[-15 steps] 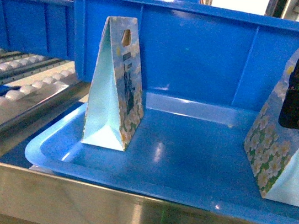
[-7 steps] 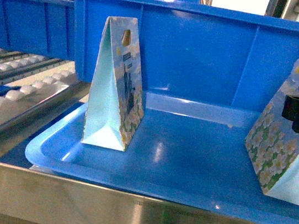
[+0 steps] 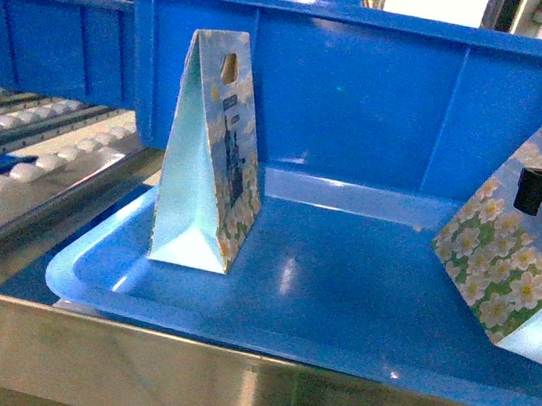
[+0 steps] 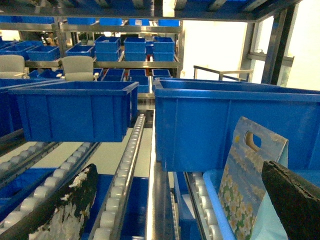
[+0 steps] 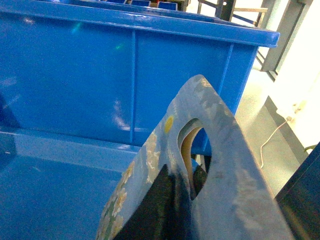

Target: Move flower gift bag to table near conveyor

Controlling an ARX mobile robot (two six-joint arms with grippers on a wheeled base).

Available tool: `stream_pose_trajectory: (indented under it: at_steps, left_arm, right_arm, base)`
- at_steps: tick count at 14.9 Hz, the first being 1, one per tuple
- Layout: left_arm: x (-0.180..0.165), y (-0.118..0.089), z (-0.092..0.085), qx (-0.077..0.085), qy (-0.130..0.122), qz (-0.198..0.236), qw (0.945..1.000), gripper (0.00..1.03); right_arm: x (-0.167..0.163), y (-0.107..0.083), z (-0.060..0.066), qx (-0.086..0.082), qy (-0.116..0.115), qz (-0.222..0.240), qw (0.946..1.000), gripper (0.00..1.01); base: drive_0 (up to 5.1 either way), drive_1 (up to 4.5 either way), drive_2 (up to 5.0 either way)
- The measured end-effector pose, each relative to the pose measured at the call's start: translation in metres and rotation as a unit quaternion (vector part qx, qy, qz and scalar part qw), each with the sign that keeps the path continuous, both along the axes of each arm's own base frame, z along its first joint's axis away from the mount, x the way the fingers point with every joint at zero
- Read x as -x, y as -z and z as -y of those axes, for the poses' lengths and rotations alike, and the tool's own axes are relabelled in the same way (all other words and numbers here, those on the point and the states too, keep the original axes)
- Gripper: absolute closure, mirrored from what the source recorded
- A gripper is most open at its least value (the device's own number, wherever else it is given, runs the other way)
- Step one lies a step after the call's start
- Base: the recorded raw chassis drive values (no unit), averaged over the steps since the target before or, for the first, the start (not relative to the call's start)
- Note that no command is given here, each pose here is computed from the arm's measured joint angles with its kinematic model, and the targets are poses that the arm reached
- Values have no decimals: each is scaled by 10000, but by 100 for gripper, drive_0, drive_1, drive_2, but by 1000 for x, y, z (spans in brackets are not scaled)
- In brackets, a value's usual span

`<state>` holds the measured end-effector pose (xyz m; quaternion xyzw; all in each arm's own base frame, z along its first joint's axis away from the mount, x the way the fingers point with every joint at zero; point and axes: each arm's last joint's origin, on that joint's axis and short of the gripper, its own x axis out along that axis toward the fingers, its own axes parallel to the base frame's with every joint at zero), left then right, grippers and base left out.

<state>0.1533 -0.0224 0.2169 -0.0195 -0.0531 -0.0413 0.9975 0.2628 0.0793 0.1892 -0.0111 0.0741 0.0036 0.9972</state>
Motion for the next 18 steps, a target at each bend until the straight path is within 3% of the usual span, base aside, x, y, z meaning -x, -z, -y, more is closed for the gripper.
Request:
stream_pose_trajectory:
  at_steps: [1,2,6,7,10,11,13,16,18]
  left_arm:
    - [0,0,0,0,2,-2,10000,5]
    - [0,0,0,0,0,0,10000,5]
    - [0,0,0,0,2,0,10000,5]
    - [0,0,0,2,0,0,10000,5]
    - [0,0,0,2,2,-2,10000,5]
    - [0,0,0,0,0,-2,10000,5]
    - [0,0,0,0,2,0,10000,5]
    - [0,0,0,0,0,0,10000,5]
    - [0,0,0,0,0,-2,10000,5]
  right_arm:
    - [1,-3,0,-24,-34,13,10000,96]
    - [5,-7,-1,-78,-82,66,9999,99]
    - [24,-20,-8,-202,-365,295,9987,99]
    - [44,-35,4,-295,-487,575,9967,99]
    - [59,-53,28,-244,-313,925,9949,99]
    - [68,-56,41,-201,-139,1005,9946,99]
    - [81,-57,57,-156,-1,1067,9942,99]
    - [103,-59,76,78,246,1235,9920,99]
    - [123,-49,88,211,348,1213,9918,99]
  base:
    - [0,0,0]
    - [0,0,0]
    - [0,0,0]
    - [0,0,0]
    - [0,0,0]
    - [0,0,0]
    - [0,0,0]
    - [0,0,0]
    - [0,0,0]
